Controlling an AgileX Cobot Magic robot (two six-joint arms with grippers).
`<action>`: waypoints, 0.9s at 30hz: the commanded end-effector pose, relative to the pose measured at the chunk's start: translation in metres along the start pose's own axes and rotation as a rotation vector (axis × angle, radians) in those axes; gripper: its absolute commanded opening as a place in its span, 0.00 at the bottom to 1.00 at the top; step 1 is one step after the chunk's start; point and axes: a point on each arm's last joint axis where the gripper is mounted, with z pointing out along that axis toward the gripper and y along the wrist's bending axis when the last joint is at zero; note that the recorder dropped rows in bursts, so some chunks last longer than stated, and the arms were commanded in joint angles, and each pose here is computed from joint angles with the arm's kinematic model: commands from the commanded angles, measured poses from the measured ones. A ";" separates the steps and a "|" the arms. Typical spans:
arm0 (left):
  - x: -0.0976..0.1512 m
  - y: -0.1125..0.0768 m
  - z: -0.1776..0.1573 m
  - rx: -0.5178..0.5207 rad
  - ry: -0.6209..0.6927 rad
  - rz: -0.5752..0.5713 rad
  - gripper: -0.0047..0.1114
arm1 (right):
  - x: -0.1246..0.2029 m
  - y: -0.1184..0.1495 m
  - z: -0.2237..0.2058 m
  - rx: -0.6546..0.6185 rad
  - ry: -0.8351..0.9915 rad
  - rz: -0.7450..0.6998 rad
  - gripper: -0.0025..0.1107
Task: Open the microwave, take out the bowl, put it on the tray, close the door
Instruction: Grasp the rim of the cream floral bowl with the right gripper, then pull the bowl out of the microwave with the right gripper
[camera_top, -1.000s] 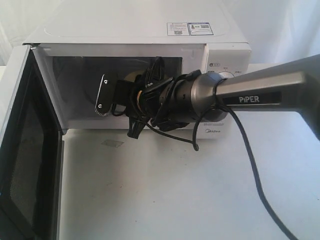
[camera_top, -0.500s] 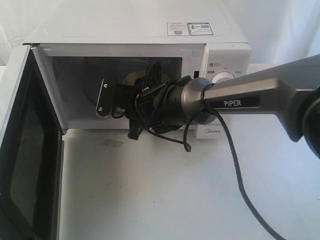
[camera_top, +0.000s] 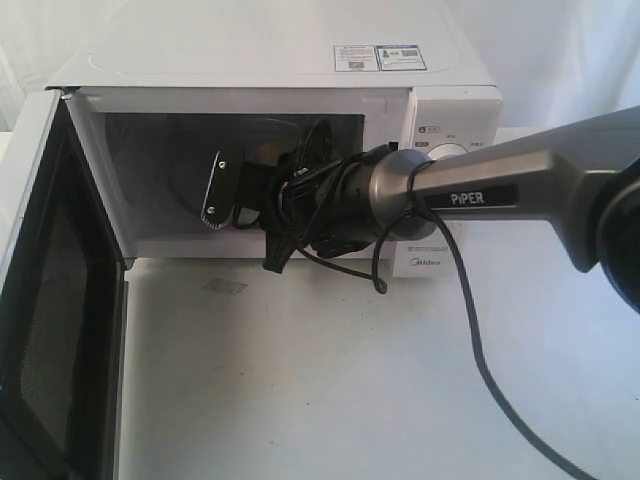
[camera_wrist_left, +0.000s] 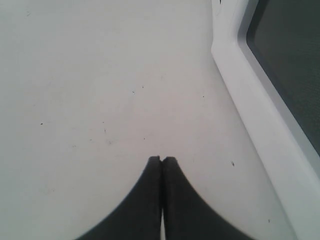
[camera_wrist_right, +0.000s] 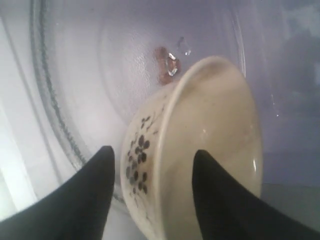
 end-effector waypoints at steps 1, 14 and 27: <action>0.001 0.000 0.000 0.002 -0.001 -0.011 0.04 | 0.001 -0.004 0.001 0.000 -0.004 0.018 0.32; 0.001 0.000 0.000 0.002 -0.001 -0.011 0.04 | -0.003 -0.003 -0.003 0.012 0.003 0.030 0.02; 0.001 0.000 0.000 0.002 -0.001 -0.011 0.04 | -0.032 0.010 -0.053 -0.105 0.120 0.244 0.02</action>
